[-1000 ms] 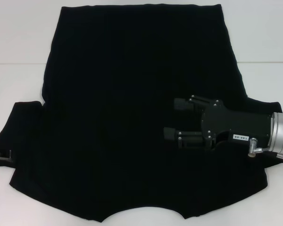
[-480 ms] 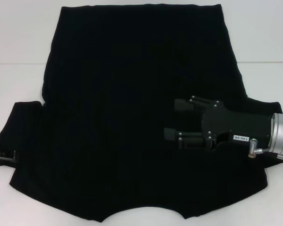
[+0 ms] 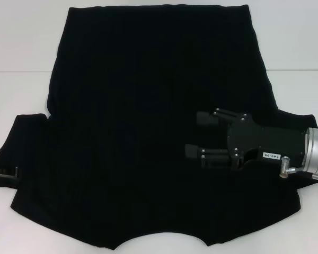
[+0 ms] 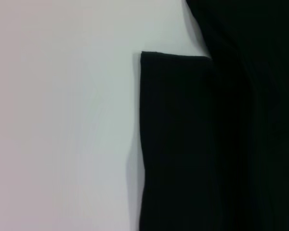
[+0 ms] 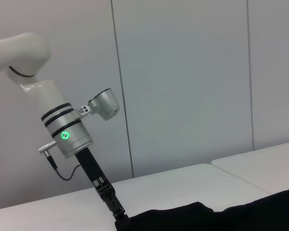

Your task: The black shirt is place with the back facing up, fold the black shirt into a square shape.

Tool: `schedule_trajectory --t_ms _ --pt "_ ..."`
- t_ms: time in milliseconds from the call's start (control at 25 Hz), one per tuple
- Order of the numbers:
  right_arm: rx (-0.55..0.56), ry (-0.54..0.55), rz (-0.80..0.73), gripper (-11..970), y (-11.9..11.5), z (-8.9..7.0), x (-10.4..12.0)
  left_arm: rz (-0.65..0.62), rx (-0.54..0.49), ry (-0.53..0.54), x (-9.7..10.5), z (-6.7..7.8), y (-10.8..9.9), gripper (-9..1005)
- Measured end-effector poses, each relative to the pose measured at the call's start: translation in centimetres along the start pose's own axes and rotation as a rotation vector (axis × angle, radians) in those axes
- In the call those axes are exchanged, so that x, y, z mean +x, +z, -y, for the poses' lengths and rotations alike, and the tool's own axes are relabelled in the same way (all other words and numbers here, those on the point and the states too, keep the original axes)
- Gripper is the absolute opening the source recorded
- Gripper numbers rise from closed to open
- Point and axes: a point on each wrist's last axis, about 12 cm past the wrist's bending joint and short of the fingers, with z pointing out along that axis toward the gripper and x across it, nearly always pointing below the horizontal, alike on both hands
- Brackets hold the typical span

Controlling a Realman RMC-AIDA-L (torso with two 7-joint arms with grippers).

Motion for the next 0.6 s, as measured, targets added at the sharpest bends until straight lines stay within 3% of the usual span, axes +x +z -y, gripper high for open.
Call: schedule_trajectory --t_ms 600 --pt "0.001 0.001 0.000 916 -0.05 -0.02 0.05 0.006 -0.035 -0.011 0.20 -0.65 0.00 877"
